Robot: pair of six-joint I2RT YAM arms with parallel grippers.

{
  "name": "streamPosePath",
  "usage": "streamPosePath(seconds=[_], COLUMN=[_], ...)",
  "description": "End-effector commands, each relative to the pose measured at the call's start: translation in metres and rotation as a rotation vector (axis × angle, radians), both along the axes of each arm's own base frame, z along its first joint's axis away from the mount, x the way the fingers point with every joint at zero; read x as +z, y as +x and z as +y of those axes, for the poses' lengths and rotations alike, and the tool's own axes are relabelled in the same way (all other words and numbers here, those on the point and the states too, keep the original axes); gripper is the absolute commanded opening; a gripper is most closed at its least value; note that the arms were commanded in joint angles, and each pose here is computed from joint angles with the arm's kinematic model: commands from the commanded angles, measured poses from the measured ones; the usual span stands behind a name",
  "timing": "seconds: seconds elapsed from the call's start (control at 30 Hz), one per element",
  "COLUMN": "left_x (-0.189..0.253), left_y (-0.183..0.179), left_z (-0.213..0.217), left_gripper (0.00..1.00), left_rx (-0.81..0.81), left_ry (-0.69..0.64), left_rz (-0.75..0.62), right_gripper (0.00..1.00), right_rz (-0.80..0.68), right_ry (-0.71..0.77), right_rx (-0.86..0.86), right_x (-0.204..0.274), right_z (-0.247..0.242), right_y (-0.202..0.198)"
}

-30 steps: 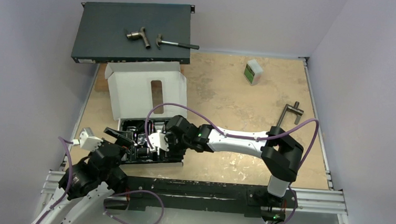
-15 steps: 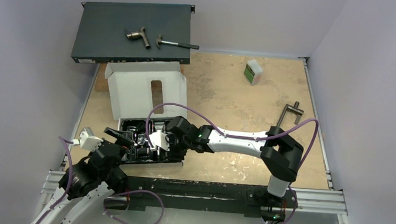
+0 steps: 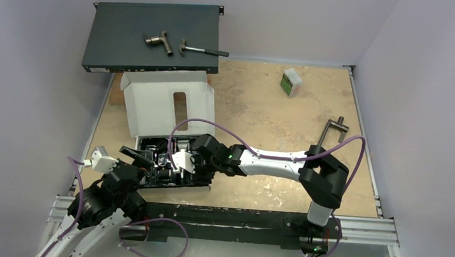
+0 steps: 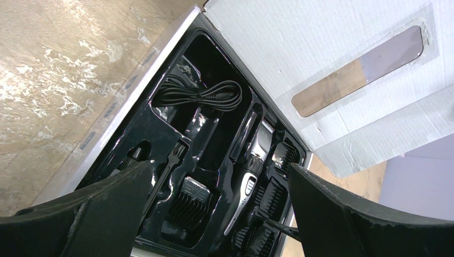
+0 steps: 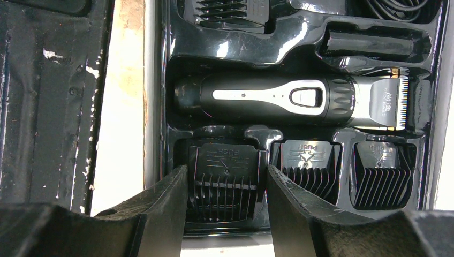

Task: Sort the hair-cutting tools
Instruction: Place the haircut tool in the storage box.

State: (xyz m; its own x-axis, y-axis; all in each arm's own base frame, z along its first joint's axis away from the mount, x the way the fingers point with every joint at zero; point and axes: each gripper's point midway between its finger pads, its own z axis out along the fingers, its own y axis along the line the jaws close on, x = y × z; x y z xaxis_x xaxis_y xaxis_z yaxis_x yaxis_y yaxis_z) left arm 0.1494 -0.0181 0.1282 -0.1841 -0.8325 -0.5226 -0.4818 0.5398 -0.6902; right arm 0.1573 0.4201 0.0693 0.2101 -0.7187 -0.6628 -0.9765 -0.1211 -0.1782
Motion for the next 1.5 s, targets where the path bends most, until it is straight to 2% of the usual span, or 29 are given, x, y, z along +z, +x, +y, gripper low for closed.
streamPosePath(seconds=[0.0, 0.47, 0.5, 0.53, 0.7, 0.77, 0.8, 1.03, 1.1, 1.17, 1.27, 1.37, 1.4, 1.47], left_x=[-0.024, -0.024, -0.024, -0.024, -0.025, -0.024, -0.025, -0.024, -0.024, -0.024, -0.024, -0.024, -0.024, -0.024], left_y=[-0.017, -0.017, -0.017, -0.017, -0.017, -0.017, -0.017, -0.017, -0.017, -0.017, -0.017, -0.018, -0.018, -0.018], left_z=[0.005, 0.005, 0.005, 0.005, 0.004, 0.004, 0.004, 0.004, 0.005, 0.005, 0.005, 0.006, 0.007, 0.007], left_gripper=[0.98, 0.98, 0.98, 0.98, 0.98, 0.98, 0.98, 0.99, 0.98, 0.98, 0.98, 0.98, 0.98, 0.98], left_rx=[-0.030, -0.030, -0.031, -0.031, -0.033, -0.033, -0.034, -0.033, -0.033, -0.031, -0.030, -0.026, -0.025, -0.024], left_ry=[0.062, 0.061, 0.060, 0.059, 0.060, 0.059, 0.059, 0.058, 0.058, 0.058, 0.060, 0.062, 0.062, 0.066], left_rz=[0.118, 0.118, 0.119, 0.118, 0.121, 0.120, 0.122, 0.120, 0.120, 0.119, 0.121, 0.124, 0.124, 0.126], right_gripper=[0.29, 0.54, 0.63, 0.66, 0.69, 0.82, 0.83, 0.84, 0.82, 0.71, 0.36, 0.03, 0.00, 0.00], right_rz=[-0.020, -0.045, -0.046, -0.046, -0.044, -0.044, -0.043, -0.028, -0.003, 0.056, 0.159, 0.262, 0.316, 0.360], right_ry=[0.027, 0.047, 0.052, 0.055, 0.059, 0.059, 0.068, 0.240, 0.288, 0.314, 0.291, 0.356, 0.387, 0.400], right_rx=[-0.026, -0.042, -0.043, -0.044, -0.045, -0.048, -0.048, -0.081, -0.173, -0.312, -0.431, -0.499, -0.520, -0.523], right_x=[0.014, 0.028, 0.031, 0.032, 0.034, 0.034, 0.036, 0.087, 0.102, 0.109, 0.099, 0.093, 0.093, 0.088], right_z=[0.000, -0.002, -0.002, -0.002, -0.002, -0.002, -0.001, 0.013, 0.017, 0.021, 0.027, 0.027, 0.029, 0.028], right_y=[0.008, 0.011, 0.011, 0.011, 0.010, 0.011, 0.010, 0.008, 0.015, 0.025, 0.028, 0.020, 0.015, 0.009])
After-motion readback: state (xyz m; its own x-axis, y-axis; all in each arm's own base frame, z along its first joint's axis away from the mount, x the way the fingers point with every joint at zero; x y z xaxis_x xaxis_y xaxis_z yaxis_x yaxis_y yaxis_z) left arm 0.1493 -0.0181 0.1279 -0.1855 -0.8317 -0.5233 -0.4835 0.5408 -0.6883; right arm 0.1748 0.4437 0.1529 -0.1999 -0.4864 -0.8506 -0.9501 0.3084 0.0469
